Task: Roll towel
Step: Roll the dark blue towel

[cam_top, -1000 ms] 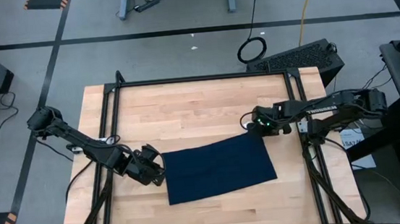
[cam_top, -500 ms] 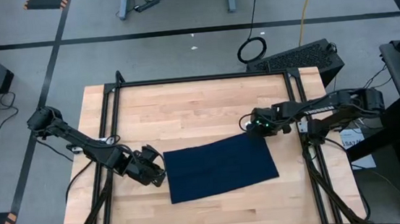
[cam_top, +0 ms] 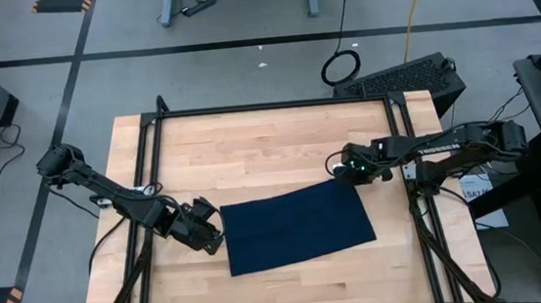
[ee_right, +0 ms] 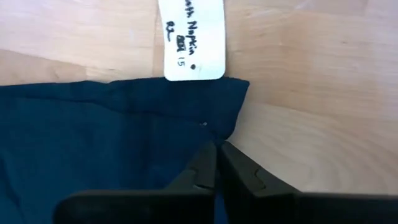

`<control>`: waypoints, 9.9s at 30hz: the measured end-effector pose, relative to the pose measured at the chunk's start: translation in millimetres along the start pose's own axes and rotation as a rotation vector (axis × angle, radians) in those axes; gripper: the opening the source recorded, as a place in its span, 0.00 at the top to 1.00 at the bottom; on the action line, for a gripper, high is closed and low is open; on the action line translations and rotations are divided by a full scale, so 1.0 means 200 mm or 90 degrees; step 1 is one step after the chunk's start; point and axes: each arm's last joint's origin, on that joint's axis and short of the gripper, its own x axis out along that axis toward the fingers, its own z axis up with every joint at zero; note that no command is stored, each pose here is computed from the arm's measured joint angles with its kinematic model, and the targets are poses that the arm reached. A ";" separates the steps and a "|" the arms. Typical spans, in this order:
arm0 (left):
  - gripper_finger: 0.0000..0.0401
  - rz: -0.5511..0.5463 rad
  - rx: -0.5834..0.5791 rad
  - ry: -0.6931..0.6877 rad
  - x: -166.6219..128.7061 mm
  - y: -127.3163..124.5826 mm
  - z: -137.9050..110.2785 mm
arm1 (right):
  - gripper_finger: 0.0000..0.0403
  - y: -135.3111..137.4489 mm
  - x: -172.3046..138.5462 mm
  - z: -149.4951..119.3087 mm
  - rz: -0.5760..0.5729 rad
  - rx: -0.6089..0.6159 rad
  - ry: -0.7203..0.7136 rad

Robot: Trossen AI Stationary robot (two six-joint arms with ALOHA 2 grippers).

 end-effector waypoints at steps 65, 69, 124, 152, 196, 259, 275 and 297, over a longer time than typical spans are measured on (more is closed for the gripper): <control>0.67 0.026 0.135 -0.036 0.03 0.01 0.00 | 1.00 0.02 -0.08 0.04 0.063 -0.064 -0.106; 0.67 0.045 0.169 -0.047 0.13 0.06 0.00 | 1.00 0.06 -0.09 0.06 0.101 -0.068 -0.137; 0.67 -0.317 -0.108 0.143 -0.01 -0.06 -0.02 | 0.99 0.25 -0.03 0.14 0.158 -0.120 -0.135; 0.67 -0.232 -0.080 0.086 0.11 -0.06 0.09 | 0.97 0.01 -0.42 -0.18 0.191 -0.254 -0.059; 0.67 0.172 0.331 0.111 0.33 0.32 0.27 | 1.00 0.67 0.35 -1.01 0.136 -0.052 0.137; 0.67 0.008 0.273 0.104 0.55 0.01 0.33 | 0.98 0.27 0.21 -0.44 0.094 -0.128 0.069; 0.67 0.143 0.493 0.053 0.50 0.16 0.69 | 0.98 0.40 0.11 -0.59 0.088 -0.062 0.018; 0.67 0.016 0.293 0.081 0.65 -0.20 0.53 | 0.98 0.43 0.24 -0.60 0.066 -0.142 0.057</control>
